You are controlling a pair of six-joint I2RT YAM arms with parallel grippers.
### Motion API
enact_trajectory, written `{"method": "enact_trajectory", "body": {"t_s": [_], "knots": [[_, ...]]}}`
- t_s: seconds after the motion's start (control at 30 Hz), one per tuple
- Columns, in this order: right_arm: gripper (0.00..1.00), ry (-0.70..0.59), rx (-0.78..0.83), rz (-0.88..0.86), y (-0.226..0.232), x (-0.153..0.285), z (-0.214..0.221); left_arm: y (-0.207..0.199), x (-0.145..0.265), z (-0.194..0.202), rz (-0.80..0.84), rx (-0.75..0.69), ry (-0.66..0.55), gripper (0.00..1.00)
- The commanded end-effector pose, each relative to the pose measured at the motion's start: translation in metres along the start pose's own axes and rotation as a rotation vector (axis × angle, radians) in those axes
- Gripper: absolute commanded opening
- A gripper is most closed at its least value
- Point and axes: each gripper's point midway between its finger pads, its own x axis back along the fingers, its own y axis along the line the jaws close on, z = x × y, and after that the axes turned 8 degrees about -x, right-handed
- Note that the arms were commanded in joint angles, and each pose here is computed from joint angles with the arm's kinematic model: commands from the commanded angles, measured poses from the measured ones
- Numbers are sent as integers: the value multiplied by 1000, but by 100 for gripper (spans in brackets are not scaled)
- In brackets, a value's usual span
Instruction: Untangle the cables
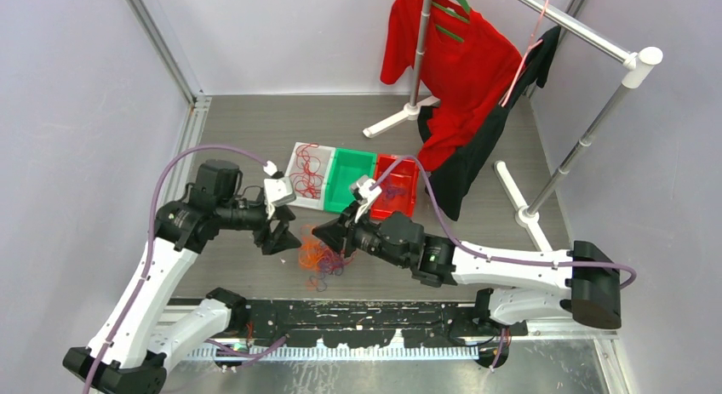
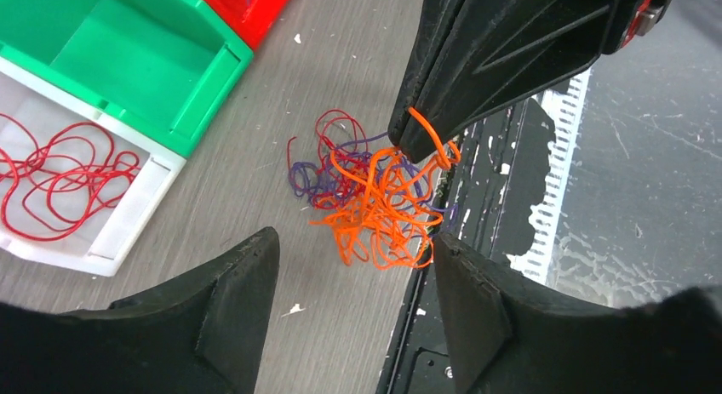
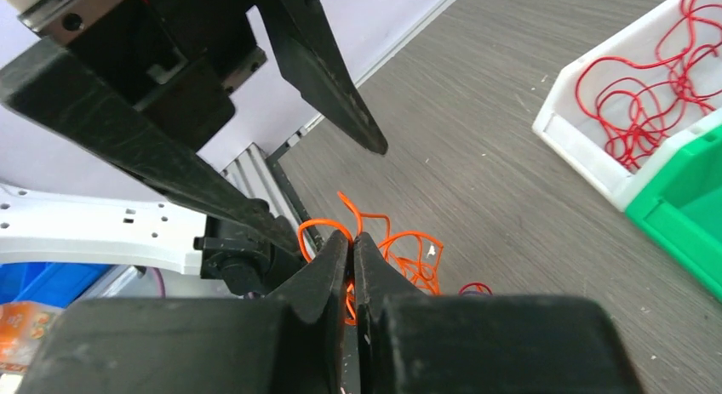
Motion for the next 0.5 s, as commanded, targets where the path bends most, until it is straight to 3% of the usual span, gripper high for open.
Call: {"method": "enact_trajectory", "body": {"t_s": [0.0,0.13,0.17,0.37,0.47], "knots": [[11,-53,-40,-132,37,-4,-25,0,-5,-18,13,-94,-119,61],[12,-36,-39,-158,42,-13,-21,14,-11,-14,-38,-195,-114,33],[12,-33,-43,-166,44,-14,-21,15,-11,-13,-40,-206,-107,30],[12,-38,-64,-171,46,-16,-22,1,-12,-12,6,-219,-143,30],[12,-39,-71,-173,46,-16,-22,4,-13,-7,-18,-220,-125,23]]}}
